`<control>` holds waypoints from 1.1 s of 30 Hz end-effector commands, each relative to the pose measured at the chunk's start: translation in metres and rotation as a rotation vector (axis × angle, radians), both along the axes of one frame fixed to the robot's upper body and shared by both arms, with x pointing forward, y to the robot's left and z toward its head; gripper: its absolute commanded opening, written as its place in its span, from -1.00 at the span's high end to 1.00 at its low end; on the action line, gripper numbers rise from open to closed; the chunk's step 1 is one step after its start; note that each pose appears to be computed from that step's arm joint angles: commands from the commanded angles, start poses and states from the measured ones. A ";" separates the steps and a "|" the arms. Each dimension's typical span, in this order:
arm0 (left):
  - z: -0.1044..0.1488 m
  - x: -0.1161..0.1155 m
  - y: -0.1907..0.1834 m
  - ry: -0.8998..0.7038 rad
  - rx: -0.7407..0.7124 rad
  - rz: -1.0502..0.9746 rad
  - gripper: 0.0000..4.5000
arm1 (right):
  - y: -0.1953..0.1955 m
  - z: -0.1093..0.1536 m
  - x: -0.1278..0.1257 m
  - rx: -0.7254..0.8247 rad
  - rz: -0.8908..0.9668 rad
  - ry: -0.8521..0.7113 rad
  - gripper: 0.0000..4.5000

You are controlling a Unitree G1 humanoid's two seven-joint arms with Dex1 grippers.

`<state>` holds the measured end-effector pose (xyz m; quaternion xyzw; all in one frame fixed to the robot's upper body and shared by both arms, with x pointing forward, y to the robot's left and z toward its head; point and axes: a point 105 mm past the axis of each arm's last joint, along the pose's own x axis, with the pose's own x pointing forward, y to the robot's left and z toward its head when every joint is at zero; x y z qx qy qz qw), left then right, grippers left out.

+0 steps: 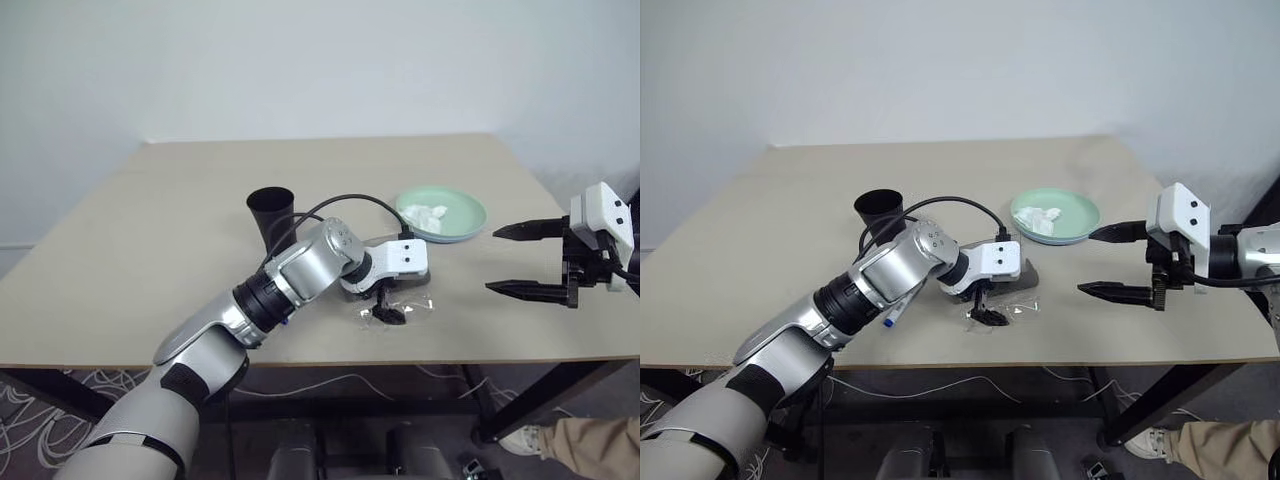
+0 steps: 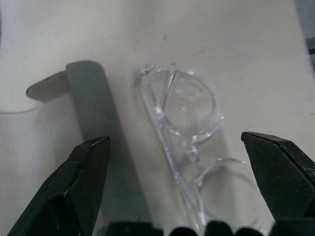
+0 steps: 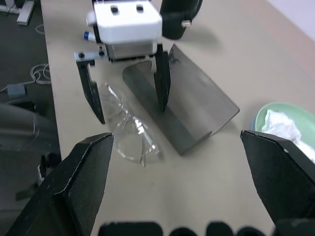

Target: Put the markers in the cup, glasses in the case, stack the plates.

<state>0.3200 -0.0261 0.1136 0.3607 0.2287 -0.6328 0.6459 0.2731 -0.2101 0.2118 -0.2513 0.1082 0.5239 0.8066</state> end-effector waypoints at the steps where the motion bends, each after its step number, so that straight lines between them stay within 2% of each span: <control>1: 0.014 0.006 -0.003 -0.065 0.001 -0.016 -0.75 | 0.000 0.013 -0.003 -0.003 -0.003 -0.058 -1.00; 7: 0.010 0.007 -0.004 -0.060 0.011 -0.018 0.15 | 0.000 0.010 -0.002 -0.001 -0.012 -0.057 -1.00; 20: 0.004 0.006 0.000 -0.050 0.036 -0.026 0.15 | 0.000 0.011 0.004 -0.004 -0.018 -0.077 -1.00; 26: 0.003 0.006 0.001 -0.048 0.044 -0.024 0.99 | 0.000 0.011 0.005 -0.003 -0.019 -0.084 -1.00; 33: 0.015 0.010 0.000 -0.059 0.009 -0.017 0.99 | 0.000 0.011 0.008 -0.002 -0.019 -0.090 -1.00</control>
